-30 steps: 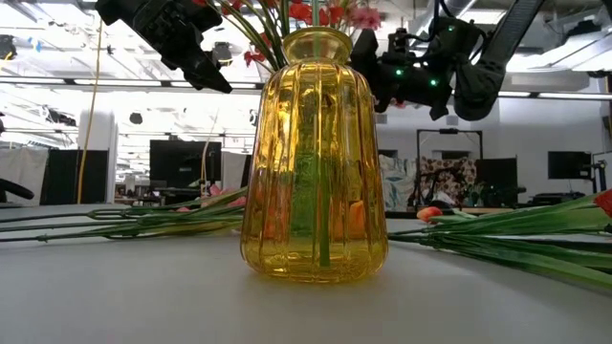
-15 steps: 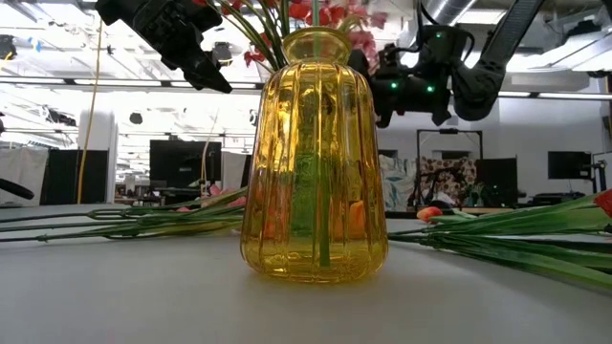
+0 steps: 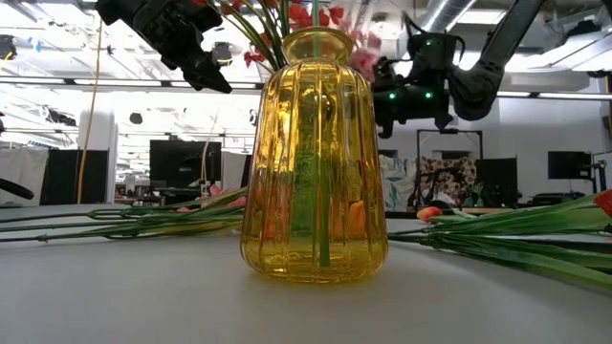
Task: Sort flowers into vase by color
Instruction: Put the top pink flowers into the transparent vase, then put the pink flowers into the transparent vase
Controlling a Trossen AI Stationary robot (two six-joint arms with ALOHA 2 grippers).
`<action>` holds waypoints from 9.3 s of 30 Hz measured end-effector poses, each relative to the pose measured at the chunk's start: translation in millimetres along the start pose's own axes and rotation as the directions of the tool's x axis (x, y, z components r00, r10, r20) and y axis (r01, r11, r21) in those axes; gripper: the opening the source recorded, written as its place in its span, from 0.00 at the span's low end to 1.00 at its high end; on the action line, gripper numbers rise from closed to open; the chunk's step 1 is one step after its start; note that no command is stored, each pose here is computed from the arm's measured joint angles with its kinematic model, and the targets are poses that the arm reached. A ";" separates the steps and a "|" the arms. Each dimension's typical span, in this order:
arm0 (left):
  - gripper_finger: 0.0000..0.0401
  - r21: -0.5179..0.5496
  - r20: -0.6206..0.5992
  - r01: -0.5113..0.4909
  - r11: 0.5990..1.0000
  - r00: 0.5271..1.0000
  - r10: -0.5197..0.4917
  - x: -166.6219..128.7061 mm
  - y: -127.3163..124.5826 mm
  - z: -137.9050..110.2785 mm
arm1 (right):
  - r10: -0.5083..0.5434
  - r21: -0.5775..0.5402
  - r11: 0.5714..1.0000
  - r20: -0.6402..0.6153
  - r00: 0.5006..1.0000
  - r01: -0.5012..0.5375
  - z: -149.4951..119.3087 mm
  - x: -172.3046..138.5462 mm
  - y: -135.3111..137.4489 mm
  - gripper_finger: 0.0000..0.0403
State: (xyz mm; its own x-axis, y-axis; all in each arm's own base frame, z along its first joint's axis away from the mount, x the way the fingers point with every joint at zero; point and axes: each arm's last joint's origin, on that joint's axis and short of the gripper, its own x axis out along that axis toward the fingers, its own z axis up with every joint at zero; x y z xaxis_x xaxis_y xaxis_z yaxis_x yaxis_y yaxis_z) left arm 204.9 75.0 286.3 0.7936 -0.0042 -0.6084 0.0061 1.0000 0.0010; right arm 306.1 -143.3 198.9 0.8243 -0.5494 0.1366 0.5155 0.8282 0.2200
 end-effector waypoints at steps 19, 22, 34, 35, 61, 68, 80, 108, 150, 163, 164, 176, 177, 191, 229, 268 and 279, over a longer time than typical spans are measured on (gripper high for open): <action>0.42 0.000 0.000 0.002 1.000 1.000 -0.002 0.0 -0.1 0.0 | -0.037 -0.043 0.999 -0.236 0.971 0.027 -0.6 8.2 5.6 0.56; 0.42 0.006 0.000 0.003 1.000 1.000 -0.003 0.0 -0.1 -0.1 | -0.065 -0.065 0.997 -0.320 0.945 0.046 6.9 0.8 3.6 0.55; 0.42 -0.002 -0.001 0.007 1.000 1.000 -0.007 0.0 -0.3 -0.2 | -0.162 -0.143 0.985 -0.594 0.788 0.095 39.7 -45.0 -2.7 0.55; 0.42 -0.003 0.000 0.009 1.000 1.000 -0.009 0.0 -0.3 -0.2 | -0.166 -0.147 0.984 -0.606 0.778 0.096 42.1 -48.5 -2.8 0.55; 0.42 -0.107 -0.139 0.105 0.989 0.983 -0.120 0.9 -13.9 -13.0 | -0.222 -0.233 0.970 -0.740 0.636 0.068 85.4 -119.3 -5.0 0.55; 0.42 -0.084 -0.143 0.131 0.988 0.980 -0.142 2.6 -21.0 -11.7 | -0.287 -0.283 0.955 -0.813 0.506 0.088 78.1 -131.4 -12.2 0.55; 0.42 -0.155 -0.151 0.159 0.975 0.972 -0.182 5.1 -34.0 -9.9 | -0.408 -0.387 0.913 -0.851 0.331 0.132 72.1 -147.8 -20.9 0.55; 0.42 -0.442 -0.314 -0.011 0.897 0.938 -0.143 50.1 -148.7 -44.6 | -0.402 -0.382 0.915 -0.853 0.332 0.128 71.9 -147.7 -20.4 0.55; 0.42 -0.371 -0.681 -0.412 0.833 0.730 0.058 131.9 -183.9 -54.6 | -0.403 -0.382 0.915 -0.853 0.332 0.128 71.8 -147.6 -20.4 0.55; 0.42 -0.383 -0.709 -0.426 0.819 0.704 0.035 133.9 -180.4 -76.0 | -0.403 -0.382 0.915 -0.853 0.333 0.128 71.9 -147.6 -20.4 0.55; 0.42 -0.381 -0.708 -0.425 0.821 0.705 0.037 134.0 -180.4 -76.0 | -0.403 -0.382 0.915 -0.853 0.333 0.128 71.9 -147.6 -20.4 0.55; 0.27 -0.378 -0.715 -0.449 0.809 0.697 0.053 133.0 -179.5 -77.0 | -0.403 -0.382 0.915 -0.853 0.332 0.128 71.9 -147.6 -20.4 0.55; 0.23 -0.378 -0.716 -0.449 0.810 0.696 0.052 132.9 -179.5 -77.1 | -0.403 -0.382 0.915 -0.853 0.332 0.128 71.9 -147.6 -20.4 0.55; 0.01 -0.350 -0.739 -0.432 0.831 0.673 0.038 130.6 -167.5 -74.8 | -0.403 -0.382 0.915 -0.853 0.332 0.128 71.9 -147.6 -20.4 0.55; 0.00 -0.569 -0.321 -0.444 0.692 0.895 0.310 -39.6 -66.6 -17.0 | -0.402 -0.382 0.915 -0.853 0.333 0.128 71.9 -147.6 -20.4 0.55; 0.00 -0.487 -0.330 -0.397 0.778 0.908 0.257 -6.9 -74.0 25.5 | -0.402 -0.381 0.915 -0.852 0.336 0.129 71.9 -147.2 -20.3 0.55; 0.00 -0.517 -0.256 -0.348 0.782 0.935 0.247 -6.0 -75.6 36.7 | -0.402 -0.381 0.916 -0.852 0.336 0.129 72.0 -147.2 -20.4 0.55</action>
State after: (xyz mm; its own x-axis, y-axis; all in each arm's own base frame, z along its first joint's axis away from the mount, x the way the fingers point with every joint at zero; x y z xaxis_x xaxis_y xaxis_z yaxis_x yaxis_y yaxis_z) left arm 222.0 -0.8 318.9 0.5874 0.2442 -0.7716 -0.5859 0.7860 -0.1973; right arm 157.4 -87.3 243.8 0.2693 -0.4231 -0.8652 0.6676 0.7294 -0.1489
